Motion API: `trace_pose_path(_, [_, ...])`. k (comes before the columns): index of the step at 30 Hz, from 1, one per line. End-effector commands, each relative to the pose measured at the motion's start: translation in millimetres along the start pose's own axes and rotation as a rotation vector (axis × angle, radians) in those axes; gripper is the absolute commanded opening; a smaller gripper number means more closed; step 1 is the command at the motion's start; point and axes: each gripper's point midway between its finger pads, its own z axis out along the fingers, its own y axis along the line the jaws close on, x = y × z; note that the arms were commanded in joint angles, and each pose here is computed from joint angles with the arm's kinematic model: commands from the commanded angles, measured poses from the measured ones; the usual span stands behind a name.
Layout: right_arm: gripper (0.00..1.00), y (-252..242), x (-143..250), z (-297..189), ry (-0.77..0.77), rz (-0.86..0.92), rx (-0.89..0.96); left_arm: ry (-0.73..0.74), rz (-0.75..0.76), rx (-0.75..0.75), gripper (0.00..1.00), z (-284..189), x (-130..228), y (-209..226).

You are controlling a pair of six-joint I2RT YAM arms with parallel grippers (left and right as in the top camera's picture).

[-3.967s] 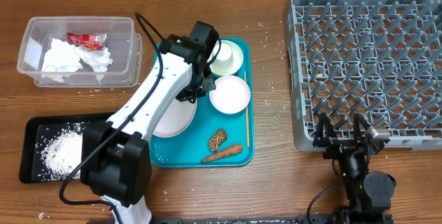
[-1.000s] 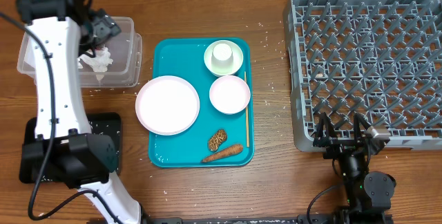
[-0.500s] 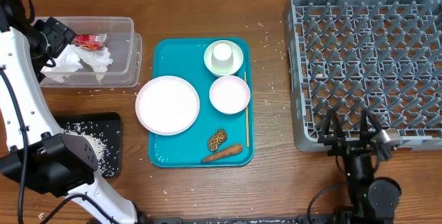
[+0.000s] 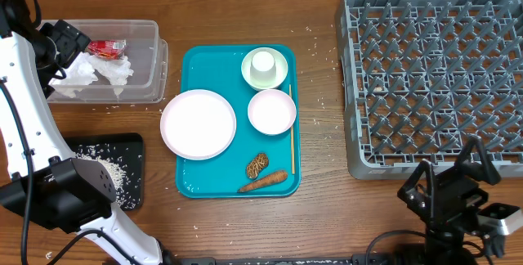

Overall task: Sort waste into correct bins and load items into the dishwasher
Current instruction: 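Reach the right gripper from the rack to the white bowl on the tray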

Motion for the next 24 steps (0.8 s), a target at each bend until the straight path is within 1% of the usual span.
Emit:
trace_pose_path(1, [1.00, 15.2, -36.5, 22.1, -0.042, -0.026, -0.019, -0.010, -0.017, 0.017, 1.00, -5.0, -1.5, -2.8])
trace_pose_path(4, [1.00, 32.3, -42.7, 44.8, 0.015, -0.026, -0.093, -0.010, -0.017, 0.017, 1.00, -5.0, -1.5, -2.8])
trace_pose_path(6, [1.00, 49.2, -42.3, 62.1, 0.069, -0.037, -0.184, -0.010, -0.017, 0.017, 1.00, -5.0, -1.6, -2.9])
trace_pose_path(8, [1.00, 71.0, -34.6, 81.3, 0.154, -0.079, -0.321, -0.010, -0.017, 0.017, 1.00, -5.0, -1.5, -2.8])
trace_pose_path(11, [1.00, 92.3, -14.7, 107.9, 0.320, -0.042, -0.490, -0.010, -0.017, 0.017, 1.00, -5.0, -1.5, -2.8])
trace_pose_path(13, [1.00, 99.5, 5.5, 124.6, 0.465, 0.018, -0.583, -0.010, -0.017, 0.017, 1.00, -5.0, -1.5, -2.8])
trace_pose_path(15, [1.00, 99.2, 28.1, 139.0, 0.613, 0.104, -0.636, -0.010, -0.017, 0.017, 1.00, -5.0, -1.5, -2.8])
trace_pose_path(19, [1.00, 88.8, 78.0, 157.0, 0.887, 0.311, -0.667, -0.010, -0.017, 0.017, 1.00, -5.0, -1.5, -2.8])
trace_pose_path(21, [1.00, 86.0, 104.6, 159.3, 0.984, 0.376, -0.673, -0.010, -0.017, 0.017, 1.00, -5.0, -1.5, -2.8])
trace_pose_path(24, [1.00, 89.7, 149.3, 151.7, 1.106, 0.404, -0.692, -0.010, -0.017, 0.017, 1.00, -5.0, -1.6, -2.8])
